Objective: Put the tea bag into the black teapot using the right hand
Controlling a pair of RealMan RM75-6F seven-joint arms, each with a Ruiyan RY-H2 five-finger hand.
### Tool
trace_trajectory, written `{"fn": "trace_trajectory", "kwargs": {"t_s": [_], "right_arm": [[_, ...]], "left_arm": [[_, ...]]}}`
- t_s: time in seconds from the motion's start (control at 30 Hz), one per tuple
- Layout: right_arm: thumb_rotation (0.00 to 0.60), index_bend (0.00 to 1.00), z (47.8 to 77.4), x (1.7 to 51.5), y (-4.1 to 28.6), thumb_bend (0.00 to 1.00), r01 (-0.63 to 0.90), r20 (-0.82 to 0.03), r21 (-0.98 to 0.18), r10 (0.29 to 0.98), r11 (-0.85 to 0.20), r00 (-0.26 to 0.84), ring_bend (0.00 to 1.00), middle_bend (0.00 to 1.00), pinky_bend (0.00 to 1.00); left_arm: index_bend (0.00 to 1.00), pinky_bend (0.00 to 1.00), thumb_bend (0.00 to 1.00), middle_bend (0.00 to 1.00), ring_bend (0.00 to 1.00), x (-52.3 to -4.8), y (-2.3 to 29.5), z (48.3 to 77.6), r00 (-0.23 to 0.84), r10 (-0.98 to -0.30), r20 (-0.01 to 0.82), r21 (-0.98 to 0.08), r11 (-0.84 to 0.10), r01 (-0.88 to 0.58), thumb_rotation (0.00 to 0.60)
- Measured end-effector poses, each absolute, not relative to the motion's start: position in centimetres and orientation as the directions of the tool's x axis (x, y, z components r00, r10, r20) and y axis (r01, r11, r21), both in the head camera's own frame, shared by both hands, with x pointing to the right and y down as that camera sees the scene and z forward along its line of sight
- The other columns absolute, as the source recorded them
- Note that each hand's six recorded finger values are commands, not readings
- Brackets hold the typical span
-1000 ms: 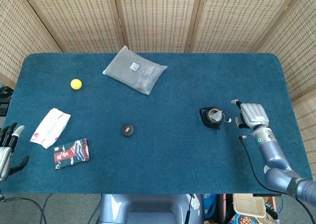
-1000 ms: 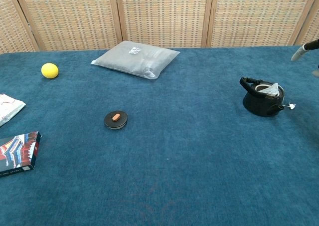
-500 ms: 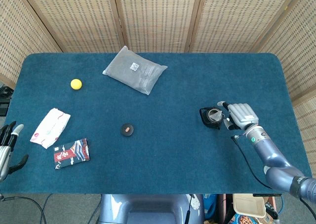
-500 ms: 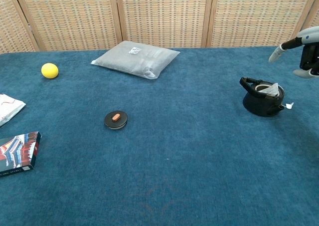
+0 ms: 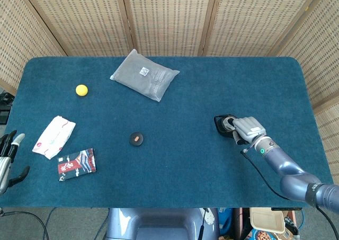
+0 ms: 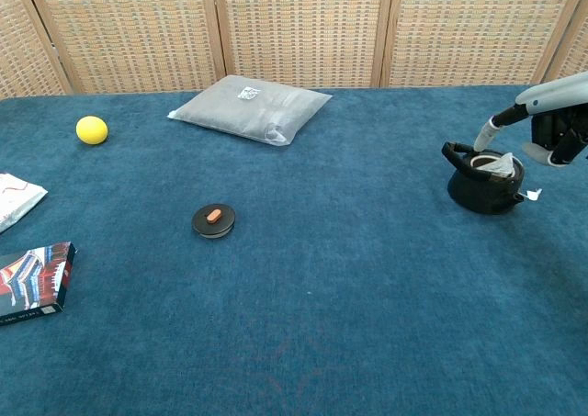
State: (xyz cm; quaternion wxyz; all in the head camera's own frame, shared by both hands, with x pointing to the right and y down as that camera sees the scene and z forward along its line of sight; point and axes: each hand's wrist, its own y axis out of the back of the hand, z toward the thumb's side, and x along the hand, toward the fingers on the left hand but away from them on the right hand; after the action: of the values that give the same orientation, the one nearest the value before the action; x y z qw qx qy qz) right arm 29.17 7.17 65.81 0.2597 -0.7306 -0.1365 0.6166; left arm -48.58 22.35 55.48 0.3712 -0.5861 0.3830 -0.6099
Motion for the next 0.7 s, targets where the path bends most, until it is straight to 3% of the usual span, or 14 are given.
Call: {"fn": "trace_trajectory", "kwargs": {"t_s": [0.7], "right_arm": [[0.600, 0.21, 66.5, 31.6, 7.3, 0.89, -0.165, -0.856, -0.518, 0.504, -0.840, 0.117, 0.96, 1.00, 0.97]], "left_arm": [[0.00, 0.00, 0.34, 0.00, 0.00, -48.1, 22.2, 55.6, -0.026, -0.902, 0.431, -0.902, -0.432, 0.003, 0.600]]}}
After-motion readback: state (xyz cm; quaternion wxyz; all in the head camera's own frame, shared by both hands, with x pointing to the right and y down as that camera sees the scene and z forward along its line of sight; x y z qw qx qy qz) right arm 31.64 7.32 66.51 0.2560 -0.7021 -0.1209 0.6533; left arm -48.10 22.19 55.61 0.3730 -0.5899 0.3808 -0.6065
